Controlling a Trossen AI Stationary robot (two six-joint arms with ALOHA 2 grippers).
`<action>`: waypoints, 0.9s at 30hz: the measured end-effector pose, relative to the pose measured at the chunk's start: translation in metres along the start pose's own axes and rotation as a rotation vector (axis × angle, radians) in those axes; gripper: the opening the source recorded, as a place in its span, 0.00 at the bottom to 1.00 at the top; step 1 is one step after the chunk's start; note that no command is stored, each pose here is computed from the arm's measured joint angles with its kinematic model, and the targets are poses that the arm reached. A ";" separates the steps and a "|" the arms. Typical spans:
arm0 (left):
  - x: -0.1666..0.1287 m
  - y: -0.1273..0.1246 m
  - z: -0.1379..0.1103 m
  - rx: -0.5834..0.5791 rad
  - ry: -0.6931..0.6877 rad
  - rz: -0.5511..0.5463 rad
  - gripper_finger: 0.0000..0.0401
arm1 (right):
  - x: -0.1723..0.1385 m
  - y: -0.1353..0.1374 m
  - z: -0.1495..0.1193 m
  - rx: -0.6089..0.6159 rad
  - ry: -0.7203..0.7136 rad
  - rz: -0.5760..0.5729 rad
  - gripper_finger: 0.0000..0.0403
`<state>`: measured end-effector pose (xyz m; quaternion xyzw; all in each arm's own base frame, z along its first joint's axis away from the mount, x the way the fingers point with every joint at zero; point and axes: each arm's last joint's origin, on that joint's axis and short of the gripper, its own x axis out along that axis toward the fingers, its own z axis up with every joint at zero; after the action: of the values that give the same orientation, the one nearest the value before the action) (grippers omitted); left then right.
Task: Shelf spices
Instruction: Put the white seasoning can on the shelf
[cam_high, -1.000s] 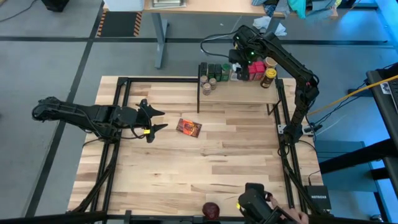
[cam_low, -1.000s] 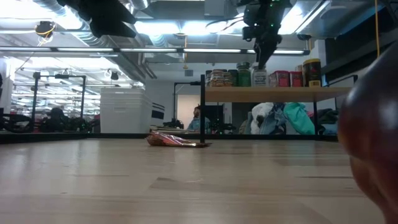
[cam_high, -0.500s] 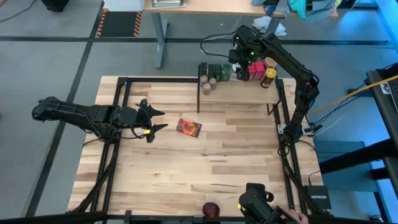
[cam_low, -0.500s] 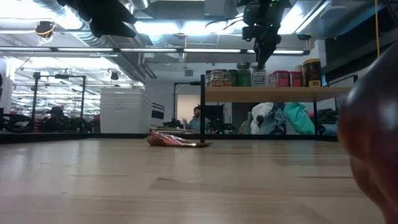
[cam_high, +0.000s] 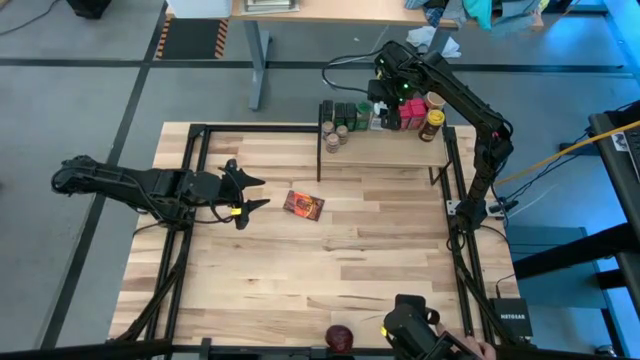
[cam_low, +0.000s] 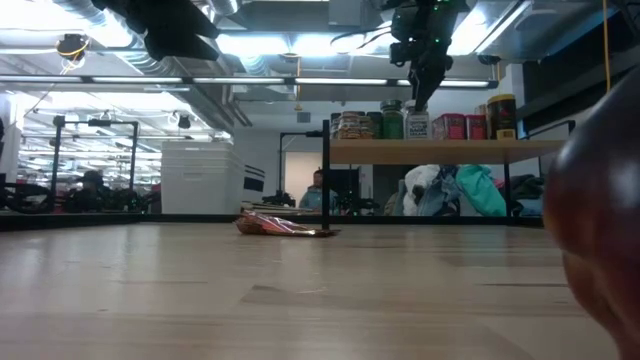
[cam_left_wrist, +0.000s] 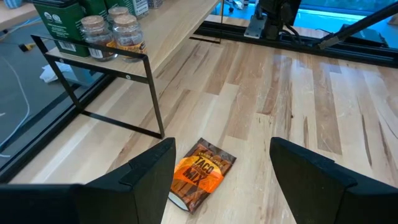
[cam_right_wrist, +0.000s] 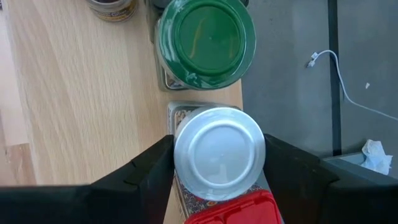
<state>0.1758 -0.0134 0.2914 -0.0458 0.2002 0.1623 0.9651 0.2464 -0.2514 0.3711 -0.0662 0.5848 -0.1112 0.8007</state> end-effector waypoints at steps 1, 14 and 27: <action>0.000 0.000 0.000 0.000 0.000 0.000 0.64 | 0.000 0.000 0.000 0.000 0.000 0.000 0.58; 0.000 0.000 0.000 0.000 0.000 0.000 0.64 | 0.000 0.000 0.000 -0.003 -0.005 0.005 0.72; 0.000 0.000 0.000 0.000 0.000 0.000 0.64 | -0.002 -0.003 -0.002 0.020 0.087 -0.115 0.85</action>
<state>0.1758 -0.0134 0.2914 -0.0458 0.2004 0.1625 0.9651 0.2432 -0.2541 0.3726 -0.0870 0.6130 -0.1658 0.7675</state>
